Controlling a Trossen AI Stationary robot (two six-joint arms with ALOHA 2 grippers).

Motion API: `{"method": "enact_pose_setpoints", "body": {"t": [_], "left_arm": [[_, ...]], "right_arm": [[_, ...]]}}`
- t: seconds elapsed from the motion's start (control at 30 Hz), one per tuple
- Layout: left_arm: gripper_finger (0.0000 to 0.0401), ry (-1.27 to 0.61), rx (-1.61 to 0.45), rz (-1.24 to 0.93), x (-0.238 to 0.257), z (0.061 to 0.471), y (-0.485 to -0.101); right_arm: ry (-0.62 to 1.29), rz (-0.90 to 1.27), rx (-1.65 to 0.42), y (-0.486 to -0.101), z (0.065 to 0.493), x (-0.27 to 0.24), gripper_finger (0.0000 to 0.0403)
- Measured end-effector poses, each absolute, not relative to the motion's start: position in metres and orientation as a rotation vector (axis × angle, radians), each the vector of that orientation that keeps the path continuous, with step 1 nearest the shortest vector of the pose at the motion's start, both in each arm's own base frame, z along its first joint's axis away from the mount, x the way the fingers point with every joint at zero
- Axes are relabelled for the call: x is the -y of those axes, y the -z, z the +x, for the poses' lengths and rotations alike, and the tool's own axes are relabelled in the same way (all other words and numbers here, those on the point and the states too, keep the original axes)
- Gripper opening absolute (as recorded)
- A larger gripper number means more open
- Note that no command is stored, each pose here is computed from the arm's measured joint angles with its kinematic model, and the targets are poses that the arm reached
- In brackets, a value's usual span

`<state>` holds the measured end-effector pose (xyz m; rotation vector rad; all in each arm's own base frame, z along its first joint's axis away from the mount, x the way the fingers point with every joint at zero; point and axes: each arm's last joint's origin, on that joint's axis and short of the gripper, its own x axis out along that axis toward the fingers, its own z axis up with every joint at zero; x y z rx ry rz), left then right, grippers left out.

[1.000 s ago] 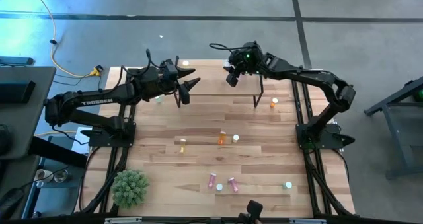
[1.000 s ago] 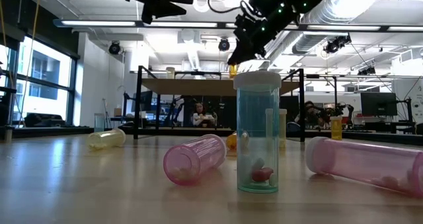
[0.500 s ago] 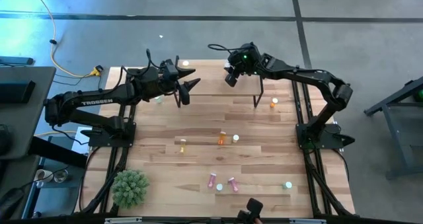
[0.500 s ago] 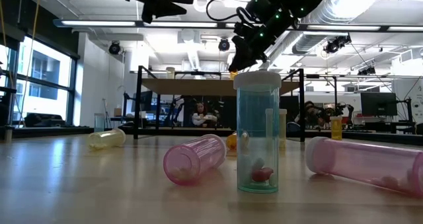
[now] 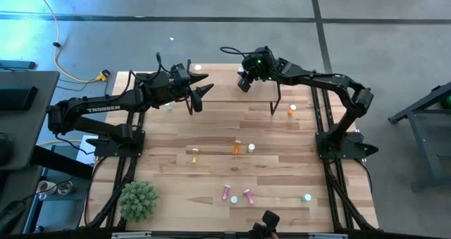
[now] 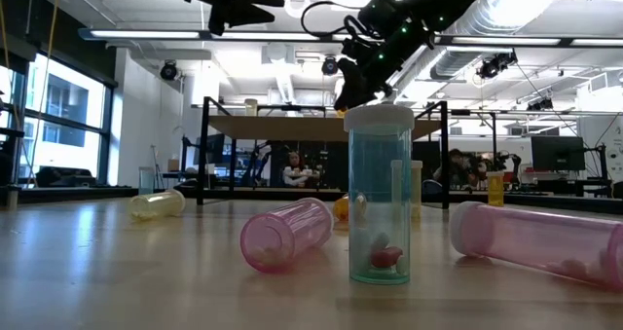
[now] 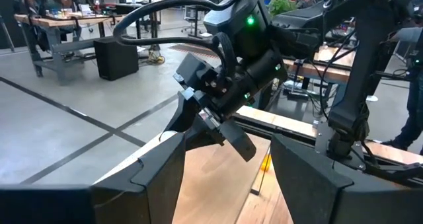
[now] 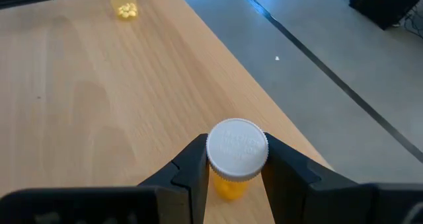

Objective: Pick and place medicine bottles onto shelf by color
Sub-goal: Put the bottom left orange pill bottle on the shelf

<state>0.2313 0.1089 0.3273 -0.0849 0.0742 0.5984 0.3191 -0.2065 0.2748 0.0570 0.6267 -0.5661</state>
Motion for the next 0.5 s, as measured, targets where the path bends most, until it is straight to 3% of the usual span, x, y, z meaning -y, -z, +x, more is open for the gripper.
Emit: {"method": "enact_pose_setpoints", "body": {"t": [0.5], "left_arm": [[0.0213, -0.600, -0.089, -0.087, -0.1089, 0.2312, -0.3258]], "right_arm": [[0.567, 0.059, -0.634, -0.2754, 0.3178, 0.2060, 0.0108]]}}
